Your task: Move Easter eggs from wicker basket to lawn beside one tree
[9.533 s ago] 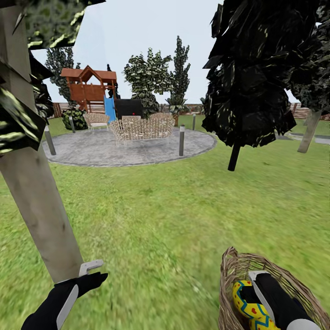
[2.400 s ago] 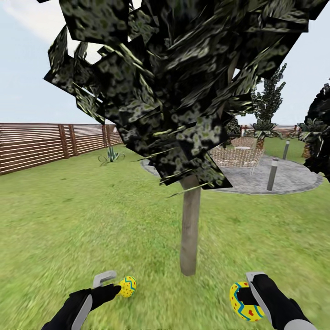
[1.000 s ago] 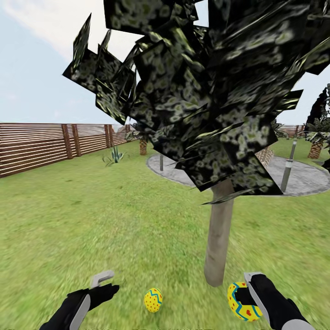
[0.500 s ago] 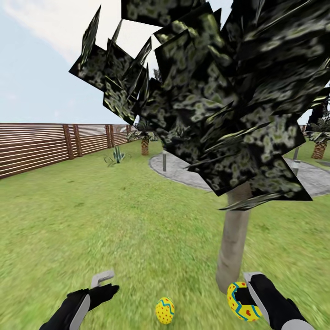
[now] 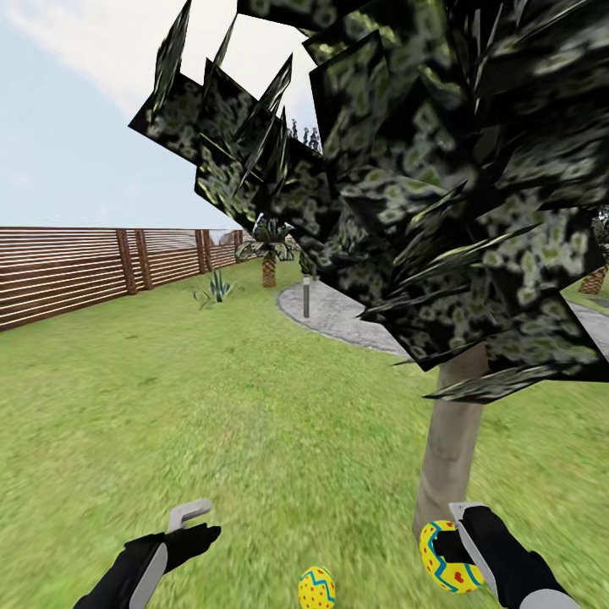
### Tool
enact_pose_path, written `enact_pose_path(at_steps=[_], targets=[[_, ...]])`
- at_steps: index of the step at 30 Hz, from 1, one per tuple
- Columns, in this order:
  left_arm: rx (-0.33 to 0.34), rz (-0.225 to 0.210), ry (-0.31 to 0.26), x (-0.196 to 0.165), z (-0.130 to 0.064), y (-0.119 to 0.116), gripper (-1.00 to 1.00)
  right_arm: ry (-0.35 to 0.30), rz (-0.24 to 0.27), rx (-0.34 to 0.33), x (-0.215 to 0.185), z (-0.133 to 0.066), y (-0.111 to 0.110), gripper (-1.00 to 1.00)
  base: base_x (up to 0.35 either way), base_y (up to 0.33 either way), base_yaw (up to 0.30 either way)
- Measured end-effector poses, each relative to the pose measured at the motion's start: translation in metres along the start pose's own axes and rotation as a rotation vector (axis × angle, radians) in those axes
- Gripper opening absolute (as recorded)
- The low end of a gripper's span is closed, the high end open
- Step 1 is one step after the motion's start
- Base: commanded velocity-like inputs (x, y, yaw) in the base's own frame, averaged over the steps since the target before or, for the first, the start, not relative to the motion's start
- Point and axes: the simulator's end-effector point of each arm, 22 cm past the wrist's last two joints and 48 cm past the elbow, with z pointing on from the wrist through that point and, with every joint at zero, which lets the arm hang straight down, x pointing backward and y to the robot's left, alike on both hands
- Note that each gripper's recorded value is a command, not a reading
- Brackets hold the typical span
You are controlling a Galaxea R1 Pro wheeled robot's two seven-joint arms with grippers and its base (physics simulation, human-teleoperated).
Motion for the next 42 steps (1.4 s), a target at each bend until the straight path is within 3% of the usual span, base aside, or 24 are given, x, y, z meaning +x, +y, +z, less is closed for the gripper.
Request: enact_pose_path(at_steps=[42], targets=[[-0.013, 0.0, -0.013, 0.043, 0.049, 0.03, 1.0, 0.0, 0.001, -0.001, 0.039, 0.064, 0.011, -1.0, 0.0, 0.0, 0.0]])
